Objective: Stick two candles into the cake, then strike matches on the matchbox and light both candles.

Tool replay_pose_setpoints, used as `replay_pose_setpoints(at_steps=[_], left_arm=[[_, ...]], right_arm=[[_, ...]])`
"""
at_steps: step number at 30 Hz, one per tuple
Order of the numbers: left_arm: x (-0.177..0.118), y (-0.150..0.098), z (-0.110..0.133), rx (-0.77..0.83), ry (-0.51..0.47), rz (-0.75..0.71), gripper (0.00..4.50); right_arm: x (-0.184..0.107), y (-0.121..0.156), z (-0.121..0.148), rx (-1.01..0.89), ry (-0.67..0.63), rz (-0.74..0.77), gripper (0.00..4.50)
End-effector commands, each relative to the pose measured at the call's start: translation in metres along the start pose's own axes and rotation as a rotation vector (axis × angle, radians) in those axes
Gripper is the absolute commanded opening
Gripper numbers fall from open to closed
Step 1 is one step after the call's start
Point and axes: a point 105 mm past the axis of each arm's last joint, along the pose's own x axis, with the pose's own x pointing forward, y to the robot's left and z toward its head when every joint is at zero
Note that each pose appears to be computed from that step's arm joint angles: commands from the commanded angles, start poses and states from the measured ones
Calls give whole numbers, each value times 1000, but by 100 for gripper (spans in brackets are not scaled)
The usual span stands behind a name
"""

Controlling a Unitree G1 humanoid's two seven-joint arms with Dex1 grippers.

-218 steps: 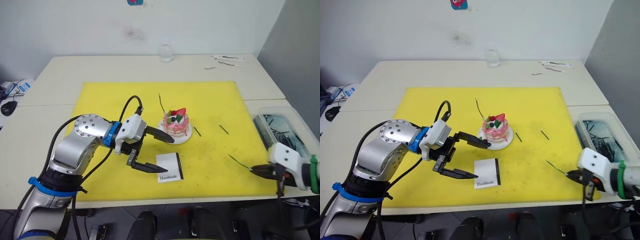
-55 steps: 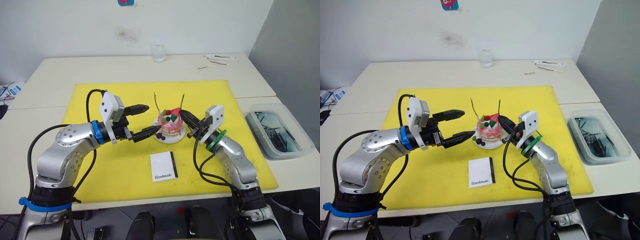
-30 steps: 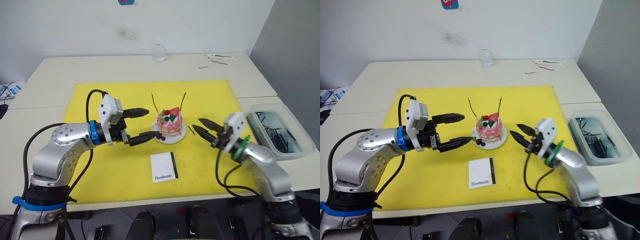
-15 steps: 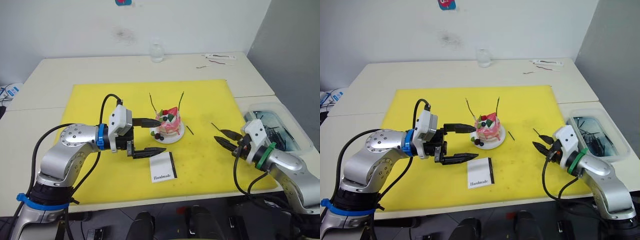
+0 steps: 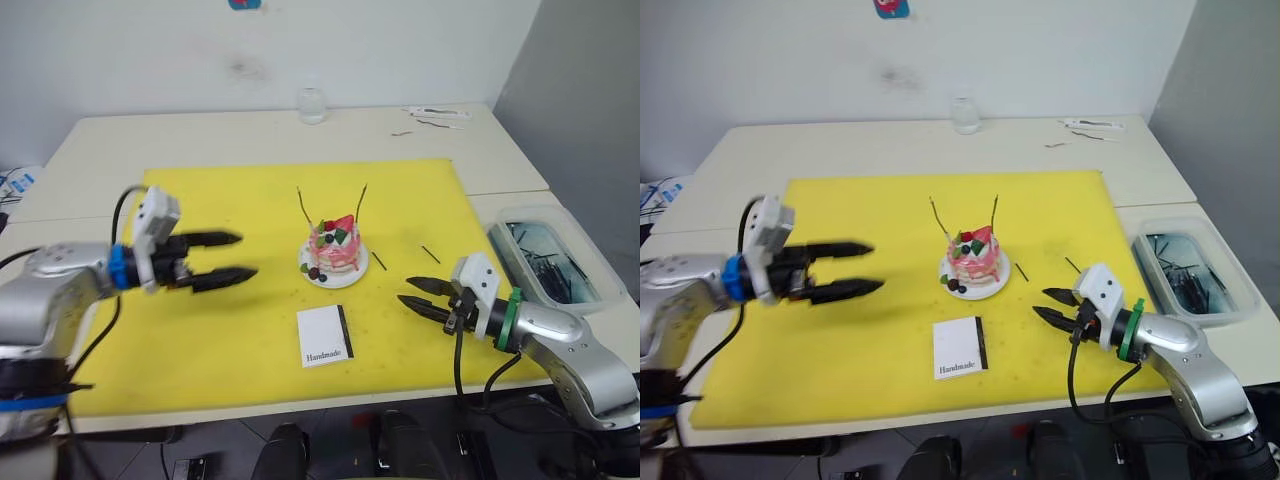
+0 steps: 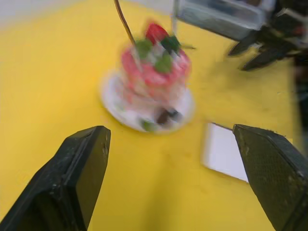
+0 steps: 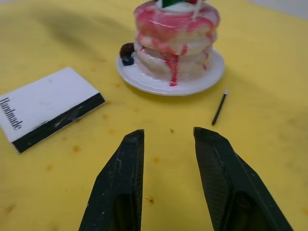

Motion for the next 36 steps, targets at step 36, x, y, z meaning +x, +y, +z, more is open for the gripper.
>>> replay_pose_setpoints(at_steps=[36], left_arm=[[84,-31,-64,-877,117,-194,450]], right_arm=[[70,46,-4,-133,75,364,2]])
